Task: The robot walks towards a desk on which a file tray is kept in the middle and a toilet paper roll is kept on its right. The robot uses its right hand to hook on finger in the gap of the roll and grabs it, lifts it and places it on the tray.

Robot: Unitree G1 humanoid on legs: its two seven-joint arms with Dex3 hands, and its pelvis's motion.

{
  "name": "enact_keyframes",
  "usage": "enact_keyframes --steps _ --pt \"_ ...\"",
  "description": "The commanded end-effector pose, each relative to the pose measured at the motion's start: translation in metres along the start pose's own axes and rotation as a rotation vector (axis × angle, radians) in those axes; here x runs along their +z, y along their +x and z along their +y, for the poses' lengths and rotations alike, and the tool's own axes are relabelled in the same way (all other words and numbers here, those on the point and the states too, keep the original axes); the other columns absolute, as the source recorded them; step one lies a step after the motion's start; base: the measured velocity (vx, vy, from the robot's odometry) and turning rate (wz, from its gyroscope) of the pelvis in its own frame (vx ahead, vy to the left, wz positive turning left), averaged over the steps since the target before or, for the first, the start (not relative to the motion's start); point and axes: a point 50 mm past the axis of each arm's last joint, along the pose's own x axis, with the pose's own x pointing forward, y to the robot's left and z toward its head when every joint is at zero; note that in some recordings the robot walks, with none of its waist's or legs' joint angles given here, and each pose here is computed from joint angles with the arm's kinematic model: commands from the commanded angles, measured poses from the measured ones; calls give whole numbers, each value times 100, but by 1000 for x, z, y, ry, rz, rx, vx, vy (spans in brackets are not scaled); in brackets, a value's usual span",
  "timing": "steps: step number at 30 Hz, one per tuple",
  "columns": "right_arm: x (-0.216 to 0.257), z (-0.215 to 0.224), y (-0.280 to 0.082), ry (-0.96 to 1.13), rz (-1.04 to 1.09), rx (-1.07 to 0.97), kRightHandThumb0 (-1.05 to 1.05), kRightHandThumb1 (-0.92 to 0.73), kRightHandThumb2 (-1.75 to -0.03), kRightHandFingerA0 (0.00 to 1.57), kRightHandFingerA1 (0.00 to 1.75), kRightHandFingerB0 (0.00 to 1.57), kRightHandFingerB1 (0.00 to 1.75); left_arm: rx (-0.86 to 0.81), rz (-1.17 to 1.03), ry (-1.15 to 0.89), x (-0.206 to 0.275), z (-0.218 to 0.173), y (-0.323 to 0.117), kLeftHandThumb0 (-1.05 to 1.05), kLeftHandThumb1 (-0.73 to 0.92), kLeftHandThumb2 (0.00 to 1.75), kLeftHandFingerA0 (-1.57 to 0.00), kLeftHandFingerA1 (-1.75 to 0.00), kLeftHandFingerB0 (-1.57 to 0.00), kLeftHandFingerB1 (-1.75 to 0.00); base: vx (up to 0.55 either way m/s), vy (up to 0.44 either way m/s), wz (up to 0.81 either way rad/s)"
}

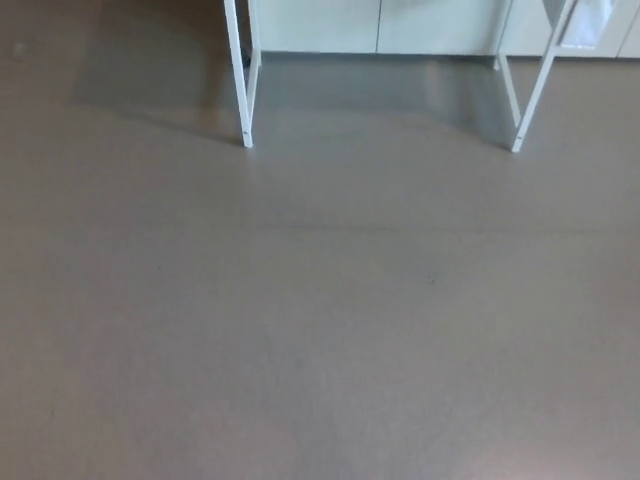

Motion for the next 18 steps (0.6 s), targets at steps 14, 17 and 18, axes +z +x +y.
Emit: enact_keyframes --steps 14,17,18 --pt "13 -12 1 32 -35 -39 -72 -44 -85 1 31 7 37 30 -12 -35 4 -1 1 -74 63 106 -42 -75 -45 -71 135 28 -3" --pt "15 -13 1 -69 -11 -45 -78 -49 -88 3 32 8 32 33 -5 -44 3 -1 2 -72 78 64 -36 -73 -39 -63 167 288 -17" --pt "15 -13 1 -39 -38 -28 -78 -48 -87 1 31 9 26 21 -9 -28 3 0 1 -72 80 64 -28 -68 -34 -61 168 90 9"
